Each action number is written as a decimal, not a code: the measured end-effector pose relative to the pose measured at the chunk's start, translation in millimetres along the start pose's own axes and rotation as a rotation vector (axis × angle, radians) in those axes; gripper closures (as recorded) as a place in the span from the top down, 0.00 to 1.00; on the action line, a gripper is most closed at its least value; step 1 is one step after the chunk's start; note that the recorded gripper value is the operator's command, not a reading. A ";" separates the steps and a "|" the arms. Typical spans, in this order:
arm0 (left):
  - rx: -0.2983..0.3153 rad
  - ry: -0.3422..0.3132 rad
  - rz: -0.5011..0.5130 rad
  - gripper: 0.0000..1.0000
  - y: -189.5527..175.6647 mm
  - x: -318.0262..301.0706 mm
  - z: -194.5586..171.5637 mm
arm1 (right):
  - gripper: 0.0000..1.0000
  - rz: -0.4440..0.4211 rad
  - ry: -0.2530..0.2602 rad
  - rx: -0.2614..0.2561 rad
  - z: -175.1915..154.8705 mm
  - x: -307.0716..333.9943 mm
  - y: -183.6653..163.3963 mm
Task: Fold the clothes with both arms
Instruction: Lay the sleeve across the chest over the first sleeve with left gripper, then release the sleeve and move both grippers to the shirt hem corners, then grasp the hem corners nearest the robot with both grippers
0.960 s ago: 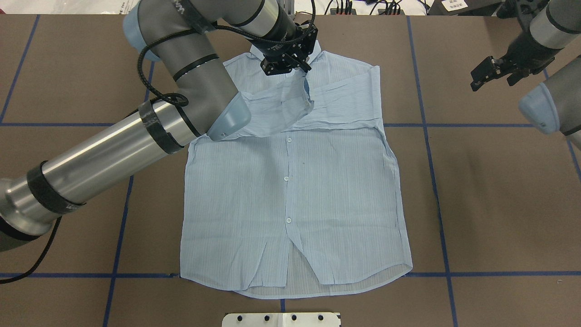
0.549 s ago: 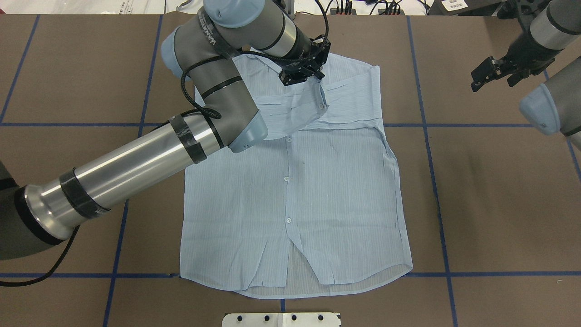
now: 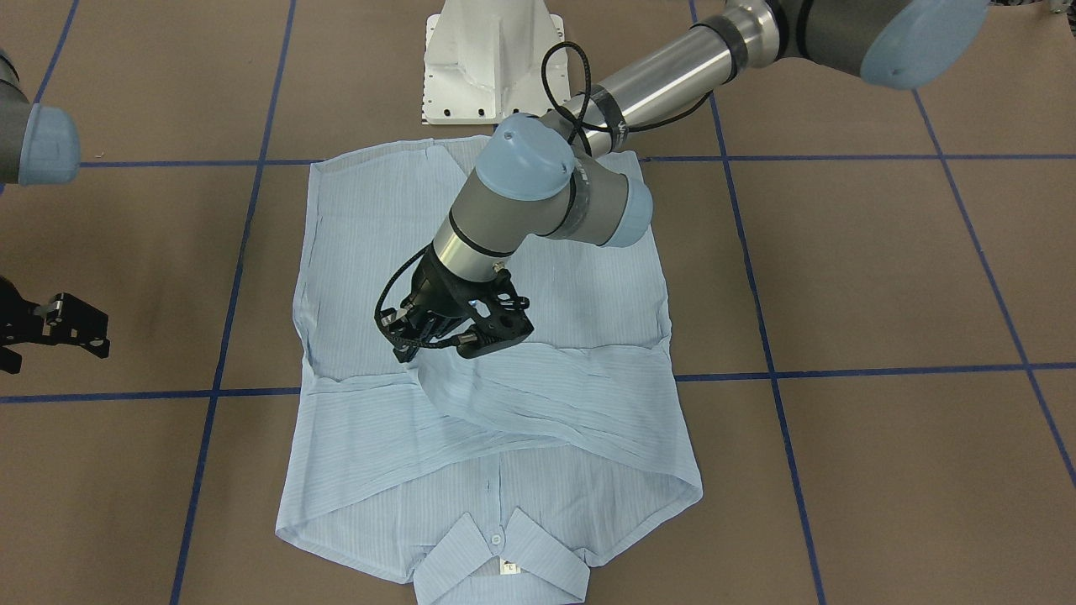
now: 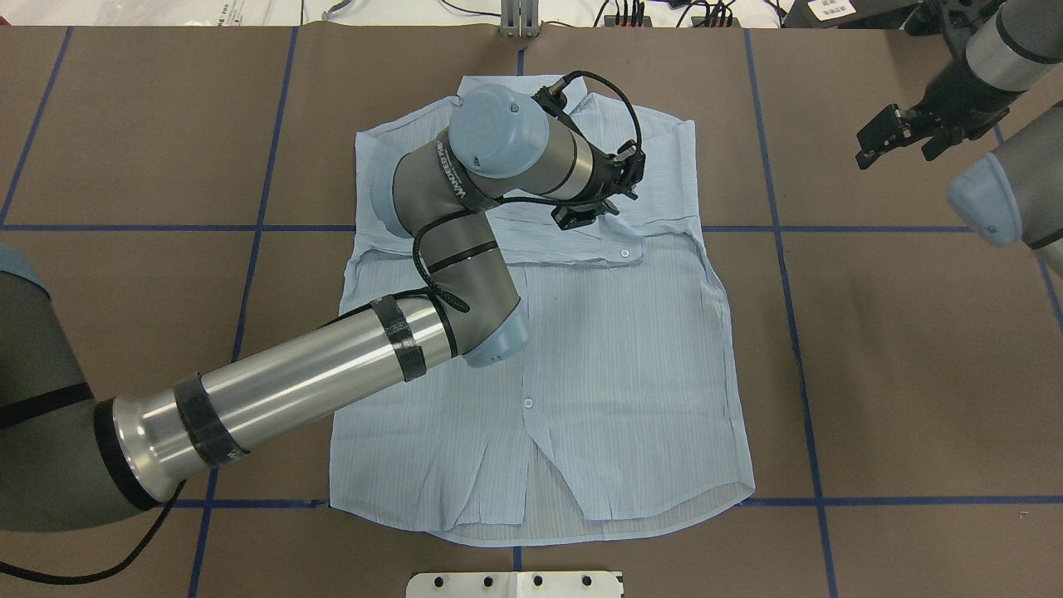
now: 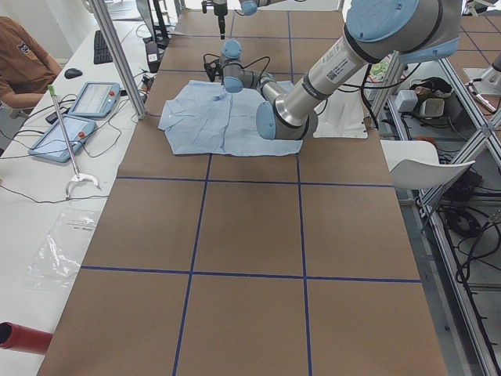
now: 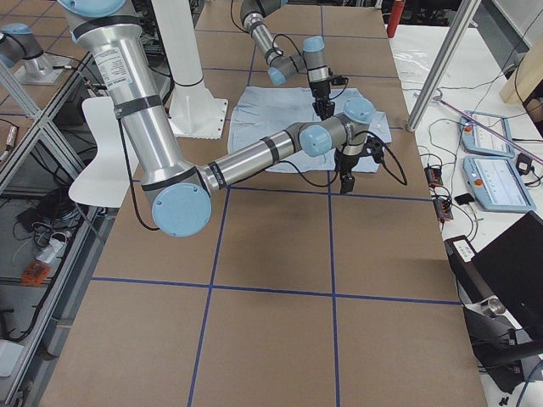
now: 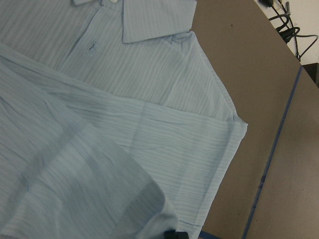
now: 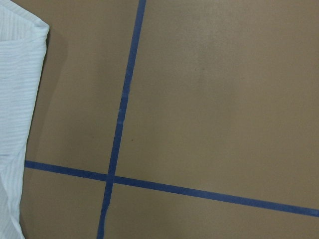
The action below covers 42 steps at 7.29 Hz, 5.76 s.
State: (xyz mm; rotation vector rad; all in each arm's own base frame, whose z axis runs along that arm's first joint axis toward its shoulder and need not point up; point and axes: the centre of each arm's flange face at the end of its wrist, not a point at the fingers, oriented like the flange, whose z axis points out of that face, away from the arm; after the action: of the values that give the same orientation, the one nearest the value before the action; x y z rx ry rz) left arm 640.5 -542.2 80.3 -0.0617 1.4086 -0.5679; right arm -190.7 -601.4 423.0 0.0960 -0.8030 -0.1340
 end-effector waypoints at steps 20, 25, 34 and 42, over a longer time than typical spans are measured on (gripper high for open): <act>-0.019 -0.220 0.293 1.00 32.4 -160.5 -281.8 | 0.47 0.172 -0.012 -0.042 156.8 -218.7 322.9; -0.018 -0.226 0.291 0.99 31.0 -162.7 -279.4 | 0.00 0.156 0.012 -0.068 165.5 -226.6 334.2; -0.025 -0.400 0.284 0.94 68.6 -257.8 -234.2 | 0.00 0.149 -0.074 -0.030 123.2 -247.0 325.7; -0.056 -0.619 0.289 0.60 117.5 -365.8 -177.7 | 0.00 0.175 -0.106 0.015 101.6 -242.6 304.9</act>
State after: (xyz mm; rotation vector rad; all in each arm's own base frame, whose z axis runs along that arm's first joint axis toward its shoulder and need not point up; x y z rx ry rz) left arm 494.0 -239.6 337.7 -0.0696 0.8081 -0.2342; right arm -405.3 -266.2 362.6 0.0329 -0.9146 0.0323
